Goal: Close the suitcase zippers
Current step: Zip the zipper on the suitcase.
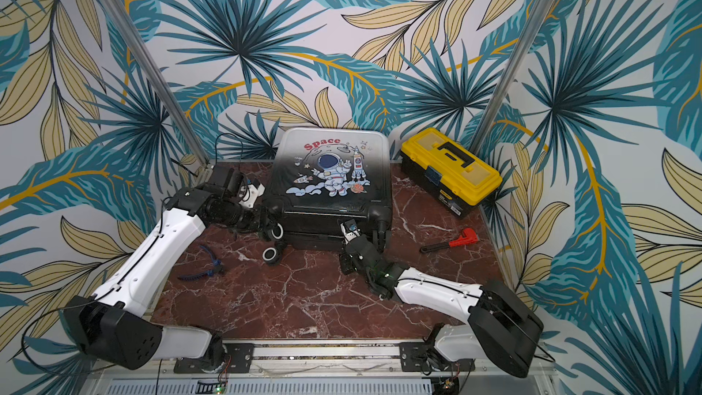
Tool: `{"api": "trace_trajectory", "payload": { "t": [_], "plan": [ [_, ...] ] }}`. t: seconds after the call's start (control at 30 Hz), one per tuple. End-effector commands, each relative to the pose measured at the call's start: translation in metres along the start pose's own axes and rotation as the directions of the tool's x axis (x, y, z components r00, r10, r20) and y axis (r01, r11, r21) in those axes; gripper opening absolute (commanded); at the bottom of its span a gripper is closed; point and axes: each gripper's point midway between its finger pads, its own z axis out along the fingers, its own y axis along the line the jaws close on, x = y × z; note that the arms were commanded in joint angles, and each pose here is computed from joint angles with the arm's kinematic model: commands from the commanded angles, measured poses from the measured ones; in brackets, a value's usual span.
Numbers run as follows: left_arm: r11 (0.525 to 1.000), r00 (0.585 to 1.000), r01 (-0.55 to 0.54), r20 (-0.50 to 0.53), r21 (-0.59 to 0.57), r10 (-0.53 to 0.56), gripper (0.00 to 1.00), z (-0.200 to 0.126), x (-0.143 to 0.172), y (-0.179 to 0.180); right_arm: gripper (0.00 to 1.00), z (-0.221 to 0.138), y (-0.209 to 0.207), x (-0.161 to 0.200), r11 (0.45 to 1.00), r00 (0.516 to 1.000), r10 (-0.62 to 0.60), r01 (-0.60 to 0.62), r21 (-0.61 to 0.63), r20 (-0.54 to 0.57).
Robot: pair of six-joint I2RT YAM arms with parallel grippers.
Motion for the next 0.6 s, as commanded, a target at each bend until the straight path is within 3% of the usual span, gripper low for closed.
{"api": "trace_trajectory", "payload": {
  "t": [0.0,0.13,0.33,0.47,0.57],
  "plan": [
    [0.989,0.985,-0.106,0.145,0.107,0.09,0.28,-0.014,-0.034,-0.028,0.0,0.0,0.007,0.019,0.997,0.994,-0.072,0.07,-0.036,-0.085],
    [0.979,0.989,-0.134,0.089,0.157,0.121,0.28,-0.001,-0.023,-0.043,0.0,-0.004,0.066,-0.006,0.945,0.988,-0.152,0.154,-0.289,0.029],
    [0.963,0.986,-0.165,0.032,0.212,0.162,0.28,0.012,-0.012,-0.067,0.0,-0.015,0.133,-0.034,0.826,0.971,-0.18,0.236,-0.511,0.157],
    [0.953,0.984,-0.174,0.004,0.249,0.178,0.28,0.016,-0.005,-0.08,0.0,-0.019,0.154,-0.051,0.775,0.973,-0.071,0.194,-0.602,0.221],
    [0.944,0.981,-0.182,-0.014,0.276,0.193,0.28,0.018,0.001,-0.089,0.0,-0.031,0.171,-0.073,0.696,0.956,0.097,0.135,-0.705,0.278]
  ]
}}
